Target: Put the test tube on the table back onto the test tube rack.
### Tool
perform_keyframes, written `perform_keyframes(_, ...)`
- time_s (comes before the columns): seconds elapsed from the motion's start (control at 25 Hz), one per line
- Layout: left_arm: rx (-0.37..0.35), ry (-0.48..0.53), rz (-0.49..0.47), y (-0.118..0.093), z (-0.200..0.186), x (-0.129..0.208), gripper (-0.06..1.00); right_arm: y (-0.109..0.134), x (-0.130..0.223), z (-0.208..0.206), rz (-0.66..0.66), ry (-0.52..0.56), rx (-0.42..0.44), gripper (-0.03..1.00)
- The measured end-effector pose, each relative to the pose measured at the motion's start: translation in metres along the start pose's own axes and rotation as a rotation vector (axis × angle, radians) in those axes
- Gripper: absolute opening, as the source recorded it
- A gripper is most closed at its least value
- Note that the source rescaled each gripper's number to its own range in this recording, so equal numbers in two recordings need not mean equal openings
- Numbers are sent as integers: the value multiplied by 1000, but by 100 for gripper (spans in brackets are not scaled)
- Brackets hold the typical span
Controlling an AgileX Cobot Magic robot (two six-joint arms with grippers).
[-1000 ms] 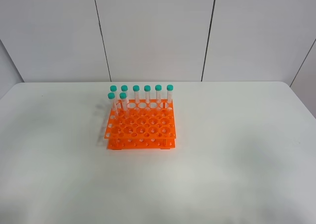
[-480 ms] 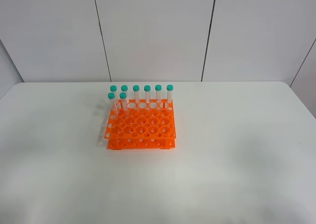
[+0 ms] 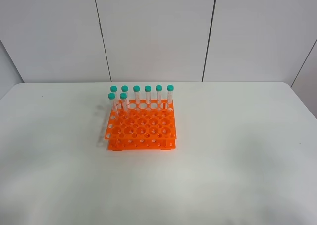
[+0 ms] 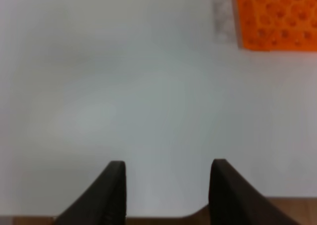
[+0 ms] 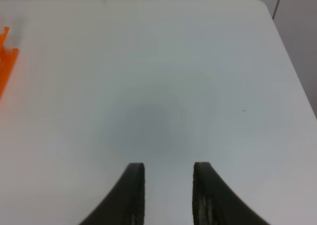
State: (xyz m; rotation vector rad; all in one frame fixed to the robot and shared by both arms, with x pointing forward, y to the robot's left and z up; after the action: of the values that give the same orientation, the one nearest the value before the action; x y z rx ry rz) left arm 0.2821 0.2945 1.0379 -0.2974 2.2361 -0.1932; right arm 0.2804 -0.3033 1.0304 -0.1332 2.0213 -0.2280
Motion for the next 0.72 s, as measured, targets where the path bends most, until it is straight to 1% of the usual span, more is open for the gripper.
perform_keyframes(0.12, 16, -22, -4, 0, 2, 3, 95, 0, 0, 0, 0, 0, 0, 36)
perform_keyframes(0.32, 64, -143, -1, -1, -13, 11, 95, 0, 0, 0, 0, 0, 0, 36)
perform_keyframes(0.36, 68, -152, -1, -1, -14, 12, 95, 0, 0, 0, 0, 0, 0, 36)
perform_keyframes(0.72, 73, -154, 1, -2, -15, 12, 95, 0, 0, 0, 0, 0, 0, 36)
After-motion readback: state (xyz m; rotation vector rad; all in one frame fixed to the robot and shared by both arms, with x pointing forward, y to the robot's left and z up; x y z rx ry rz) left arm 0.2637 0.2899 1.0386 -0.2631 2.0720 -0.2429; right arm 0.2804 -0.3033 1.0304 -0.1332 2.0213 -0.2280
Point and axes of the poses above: a point on each arm's last joint axis where the gripper is mounted, z pointing out along that axis toward the gripper, y along the wrist's bending axis when the last joint is at zero, x = y × z, the point moved 5 cm from there along z, pointing out along that axis toward the gripper, and after that the axes turned 12 degrees about -z, right-handed, at the moved point
